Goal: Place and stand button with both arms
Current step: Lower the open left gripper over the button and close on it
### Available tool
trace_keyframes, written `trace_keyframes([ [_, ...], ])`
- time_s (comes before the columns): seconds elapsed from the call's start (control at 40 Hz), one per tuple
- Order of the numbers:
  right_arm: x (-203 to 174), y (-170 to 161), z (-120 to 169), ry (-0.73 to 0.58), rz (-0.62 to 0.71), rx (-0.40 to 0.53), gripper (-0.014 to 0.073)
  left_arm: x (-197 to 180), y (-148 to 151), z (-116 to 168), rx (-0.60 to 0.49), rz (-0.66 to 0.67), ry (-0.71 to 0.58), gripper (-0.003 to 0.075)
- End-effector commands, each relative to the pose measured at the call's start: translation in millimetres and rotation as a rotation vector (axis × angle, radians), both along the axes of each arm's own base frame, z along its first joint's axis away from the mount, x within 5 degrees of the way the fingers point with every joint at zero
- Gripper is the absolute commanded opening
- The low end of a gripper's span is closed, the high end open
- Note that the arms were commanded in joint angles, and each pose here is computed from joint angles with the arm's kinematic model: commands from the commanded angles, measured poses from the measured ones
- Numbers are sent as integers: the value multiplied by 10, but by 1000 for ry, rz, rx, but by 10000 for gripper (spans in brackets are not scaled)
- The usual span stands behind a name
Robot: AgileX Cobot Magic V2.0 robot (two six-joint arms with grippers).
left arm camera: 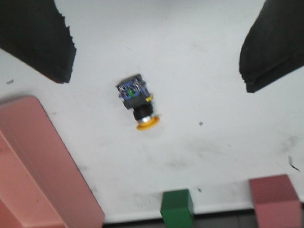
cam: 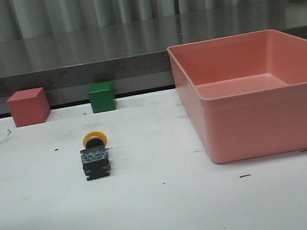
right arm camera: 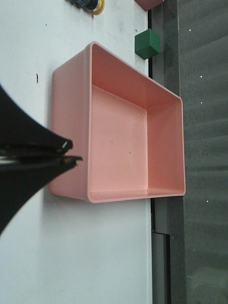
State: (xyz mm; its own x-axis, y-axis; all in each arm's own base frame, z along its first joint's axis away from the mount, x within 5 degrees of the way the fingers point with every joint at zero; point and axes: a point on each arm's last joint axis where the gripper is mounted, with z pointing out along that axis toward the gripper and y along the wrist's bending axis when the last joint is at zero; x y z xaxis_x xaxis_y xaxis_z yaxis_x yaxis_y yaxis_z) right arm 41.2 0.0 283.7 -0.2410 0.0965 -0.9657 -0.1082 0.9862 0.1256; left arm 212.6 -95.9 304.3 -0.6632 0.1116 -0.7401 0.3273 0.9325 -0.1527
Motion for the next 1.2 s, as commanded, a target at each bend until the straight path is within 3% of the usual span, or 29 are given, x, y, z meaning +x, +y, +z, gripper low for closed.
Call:
trace_keyframes([
  [0.0, 7, 3, 153, -100, 4, -13, -61, 275, -255, 74, -43, -25, 80, 671],
  [0.25, 7, 3, 152, -99, 4, -13, -61, 965, -670, -253, 52, -23, 530, 671],
  [0.5, 7, 3, 152, -99, 4, -13, -61, 1543, -963, -712, 153, -49, 755, 671],
  [0.72, 7, 3, 152, -99, 4, -13, -61, 1811, -1088, -953, 163, -47, 779, 671],
  [1.0, 7, 3, 152, -99, 4, -13, -61, 1881, -1070, -1003, 183, -7, 729, 668],
  [1.05, 7, 3, 152, -99, 4, -13, -61, 1883, -1066, -1004, 188, -7, 727, 645],
  [1.18, 7, 3, 152, -99, 4, -13, -61, 1897, -1065, -1010, 189, -5, 714, 486],
])
